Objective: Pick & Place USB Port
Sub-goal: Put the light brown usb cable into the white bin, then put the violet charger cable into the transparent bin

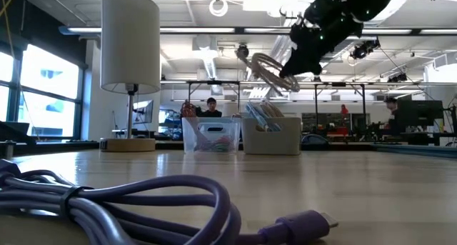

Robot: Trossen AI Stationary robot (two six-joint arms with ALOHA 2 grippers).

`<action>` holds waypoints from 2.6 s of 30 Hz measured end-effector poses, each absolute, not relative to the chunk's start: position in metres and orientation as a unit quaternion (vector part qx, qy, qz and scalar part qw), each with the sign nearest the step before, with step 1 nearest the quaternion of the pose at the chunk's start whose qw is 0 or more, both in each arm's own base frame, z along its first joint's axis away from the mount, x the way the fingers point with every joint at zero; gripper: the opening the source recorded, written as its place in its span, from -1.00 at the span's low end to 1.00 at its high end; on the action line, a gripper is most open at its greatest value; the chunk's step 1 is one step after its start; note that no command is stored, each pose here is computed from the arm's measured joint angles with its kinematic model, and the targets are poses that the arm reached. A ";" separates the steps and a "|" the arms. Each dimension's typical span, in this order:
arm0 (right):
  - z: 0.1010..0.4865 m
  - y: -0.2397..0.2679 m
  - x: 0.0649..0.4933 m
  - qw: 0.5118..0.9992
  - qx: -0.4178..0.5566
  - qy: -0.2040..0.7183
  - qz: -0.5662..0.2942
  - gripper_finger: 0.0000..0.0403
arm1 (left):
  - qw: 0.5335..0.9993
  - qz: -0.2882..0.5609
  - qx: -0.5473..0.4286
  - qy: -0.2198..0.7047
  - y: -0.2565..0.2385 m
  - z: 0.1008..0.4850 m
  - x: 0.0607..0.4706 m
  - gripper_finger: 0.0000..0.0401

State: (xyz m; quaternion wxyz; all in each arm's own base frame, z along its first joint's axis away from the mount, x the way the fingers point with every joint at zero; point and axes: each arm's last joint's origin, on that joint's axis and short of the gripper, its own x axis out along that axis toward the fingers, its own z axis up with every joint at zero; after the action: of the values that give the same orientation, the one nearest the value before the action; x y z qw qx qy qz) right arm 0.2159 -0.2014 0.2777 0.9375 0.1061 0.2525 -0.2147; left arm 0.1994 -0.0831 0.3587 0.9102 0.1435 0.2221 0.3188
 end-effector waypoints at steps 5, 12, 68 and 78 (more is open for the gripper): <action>0.261 -0.215 0.218 0.928 0.129 0.264 -0.228 -0.85 | 0.912 0.321 0.139 0.216 -0.080 0.362 0.194 -0.17; 0.238 -0.225 0.223 0.910 0.150 0.298 -0.247 -0.85 | 0.904 0.309 0.185 0.232 -0.080 0.362 0.194 -0.17; 0.319 -0.179 0.183 0.954 0.140 0.177 -0.198 0.34 | 0.942 -0.086 0.162 0.282 -0.101 0.404 0.197 -0.17; 0.355 -0.107 0.145 0.968 0.128 0.163 -0.145 0.34 | 0.836 -0.167 0.221 0.474 -0.125 0.344 0.230 -0.17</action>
State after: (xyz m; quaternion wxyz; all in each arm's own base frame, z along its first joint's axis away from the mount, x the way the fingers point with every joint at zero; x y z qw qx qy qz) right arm 0.1454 -0.1071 0.3554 0.9676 0.1281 0.1625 -0.1450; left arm 0.2304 -0.1249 0.3443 0.8358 0.2206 0.4743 -0.1670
